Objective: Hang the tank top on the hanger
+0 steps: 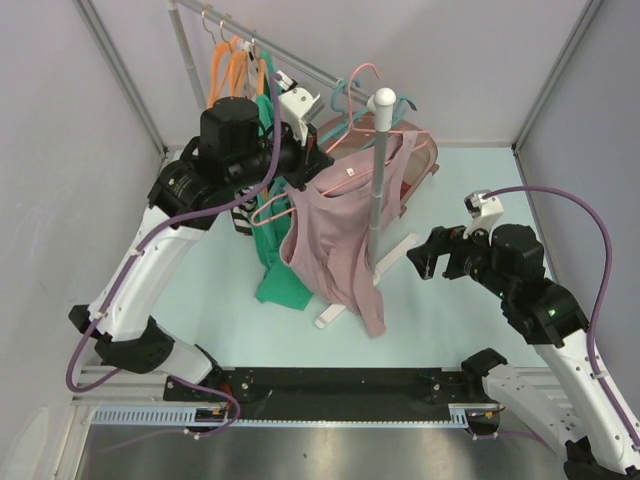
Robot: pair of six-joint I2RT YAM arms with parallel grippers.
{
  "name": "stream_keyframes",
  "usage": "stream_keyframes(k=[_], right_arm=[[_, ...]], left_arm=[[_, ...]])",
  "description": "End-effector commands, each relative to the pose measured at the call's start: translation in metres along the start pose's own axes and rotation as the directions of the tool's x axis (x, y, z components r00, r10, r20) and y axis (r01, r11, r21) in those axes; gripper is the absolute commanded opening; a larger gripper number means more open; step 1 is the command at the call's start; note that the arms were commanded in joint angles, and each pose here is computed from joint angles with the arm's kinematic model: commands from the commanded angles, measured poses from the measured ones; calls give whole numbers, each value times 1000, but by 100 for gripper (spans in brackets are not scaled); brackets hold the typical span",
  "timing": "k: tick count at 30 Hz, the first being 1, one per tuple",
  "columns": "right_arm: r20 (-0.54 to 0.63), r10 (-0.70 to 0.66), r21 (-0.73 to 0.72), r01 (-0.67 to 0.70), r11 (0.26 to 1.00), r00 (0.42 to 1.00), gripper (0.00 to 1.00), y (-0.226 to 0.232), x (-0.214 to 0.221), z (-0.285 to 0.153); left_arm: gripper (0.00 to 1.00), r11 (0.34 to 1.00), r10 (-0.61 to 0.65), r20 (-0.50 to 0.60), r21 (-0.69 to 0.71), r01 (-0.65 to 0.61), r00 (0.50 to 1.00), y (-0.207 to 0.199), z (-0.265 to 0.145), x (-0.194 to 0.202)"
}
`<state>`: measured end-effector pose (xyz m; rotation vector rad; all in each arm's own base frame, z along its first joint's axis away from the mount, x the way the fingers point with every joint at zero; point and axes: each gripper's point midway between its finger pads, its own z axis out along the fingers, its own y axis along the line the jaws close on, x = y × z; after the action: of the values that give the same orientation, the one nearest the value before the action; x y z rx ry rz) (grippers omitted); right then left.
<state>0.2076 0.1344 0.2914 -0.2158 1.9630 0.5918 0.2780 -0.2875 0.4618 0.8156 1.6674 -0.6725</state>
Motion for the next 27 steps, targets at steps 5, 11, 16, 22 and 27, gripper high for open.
stream_keyframes(k=[5,11,16,22,27], right_arm=[[2,-17,-7,17,1000,1000,98,-2,1,-1],[-1,-13,-7,13,1000,1000,98,-2,2,0],[0,-13,-9,13,1000,1000,99,-2,1,1],[-5,-17,-1,17,1000,1000,99,-4,2,3],[-3,-20,17,20,1000,1000,99,-10,0,7]], left_arm=[[0,1000,-10,17,-3,10,1000,1,2,7],[0,1000,-18,-11,0,18,1000,0,2,24],[49,1000,-15,44,13,14,999,-5,-9,9],[99,1000,-1,100,4,1,995,-6,-25,-6],[99,999,11,159,-42,-4,987,-3,-49,-21]])
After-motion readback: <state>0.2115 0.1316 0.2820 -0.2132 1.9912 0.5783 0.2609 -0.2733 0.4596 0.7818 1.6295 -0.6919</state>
